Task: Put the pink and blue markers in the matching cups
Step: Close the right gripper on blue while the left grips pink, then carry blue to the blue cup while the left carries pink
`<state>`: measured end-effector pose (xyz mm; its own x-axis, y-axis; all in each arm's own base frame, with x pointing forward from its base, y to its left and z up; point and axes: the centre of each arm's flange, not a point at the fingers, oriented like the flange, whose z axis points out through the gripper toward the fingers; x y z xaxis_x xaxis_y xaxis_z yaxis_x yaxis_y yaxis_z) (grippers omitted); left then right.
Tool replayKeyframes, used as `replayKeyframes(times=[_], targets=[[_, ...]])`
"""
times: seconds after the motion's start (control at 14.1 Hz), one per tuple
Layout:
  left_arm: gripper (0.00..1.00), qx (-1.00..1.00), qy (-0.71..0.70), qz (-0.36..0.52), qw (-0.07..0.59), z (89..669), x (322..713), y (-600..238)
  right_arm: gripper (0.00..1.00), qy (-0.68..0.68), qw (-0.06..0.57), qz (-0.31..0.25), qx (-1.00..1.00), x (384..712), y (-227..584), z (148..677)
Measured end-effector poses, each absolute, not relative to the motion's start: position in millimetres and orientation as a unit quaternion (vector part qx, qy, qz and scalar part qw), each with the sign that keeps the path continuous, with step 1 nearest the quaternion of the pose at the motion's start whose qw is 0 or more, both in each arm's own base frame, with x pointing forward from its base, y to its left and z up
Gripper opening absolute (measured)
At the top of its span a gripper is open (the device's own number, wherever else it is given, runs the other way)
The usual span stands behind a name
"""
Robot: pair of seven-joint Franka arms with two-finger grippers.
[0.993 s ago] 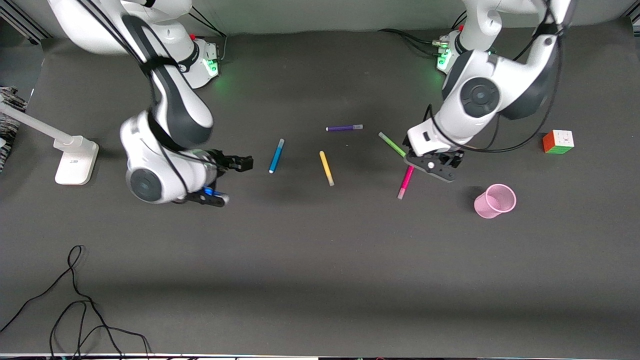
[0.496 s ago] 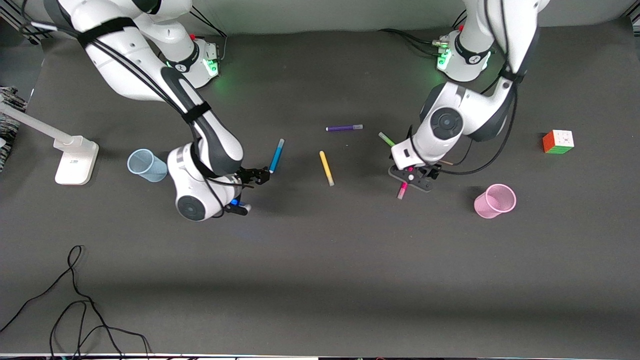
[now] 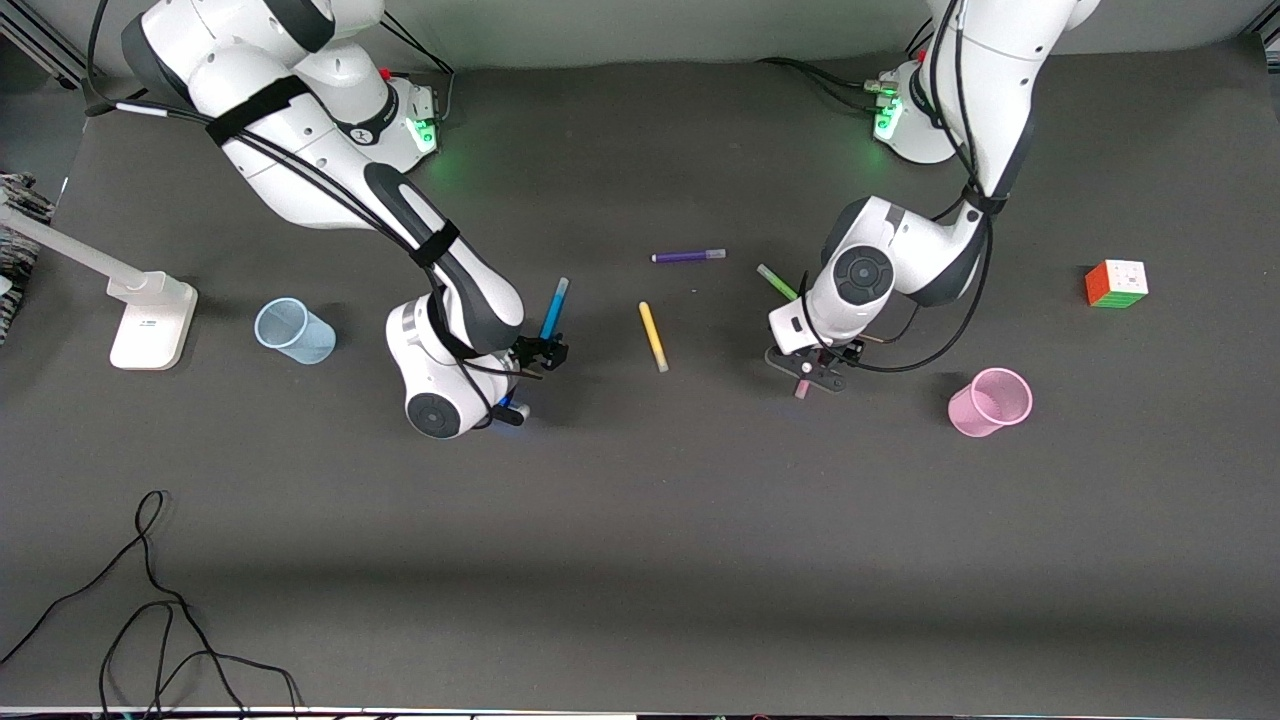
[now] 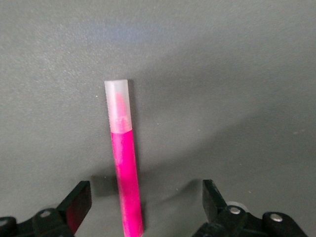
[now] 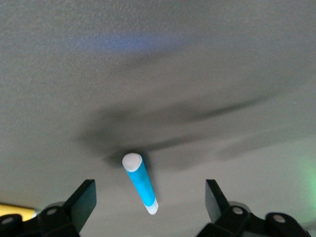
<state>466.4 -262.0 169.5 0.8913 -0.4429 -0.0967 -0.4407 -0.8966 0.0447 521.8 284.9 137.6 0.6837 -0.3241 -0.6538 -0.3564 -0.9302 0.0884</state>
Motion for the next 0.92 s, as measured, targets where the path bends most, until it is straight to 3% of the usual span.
replayKeyframes(times=[0.14,0.21,0.35,0.43,0.71,0.85,0.92], targets=[[0.99,0.973,-0.226,-0.053,0.01,166.8,466.9,-260.1,0.88,0.187,0.023,0.349,-0.918,519.8,284.3,133.8],[0.99,0.973,-0.225,-0.053,0.01,167.1,467.6,-259.8,0.88,0.188,0.024,0.346,-0.919,519.2,284.4,132.3],[0.83,0.973,-0.224,-0.051,0.009,168.6,469.2,-258.8,0.71,0.188,0.025,0.345,-0.919,517.5,285.7,130.7],[0.83,0.973,-0.223,-0.05,0.009,169.2,469.7,-258.3,0.57,0.188,0.025,0.344,-0.92,517.3,286.3,130.9],[0.38,0.974,-0.221,-0.044,0.009,175.9,472.9,-257.0,0.17,0.188,0.03,0.34,-0.921,518.8,288.9,133.0],[0.18,0.975,-0.22,-0.043,0.008,177.0,474.2,-255.1,0.17,0.189,0.031,0.338,-0.922,519.9,288.7,133.9],[0.18,0.975,-0.219,-0.043,0.008,177.0,474.2,-255.1,0.17,0.189,0.033,0.333,-0.923,522.3,288.6,137.1]])
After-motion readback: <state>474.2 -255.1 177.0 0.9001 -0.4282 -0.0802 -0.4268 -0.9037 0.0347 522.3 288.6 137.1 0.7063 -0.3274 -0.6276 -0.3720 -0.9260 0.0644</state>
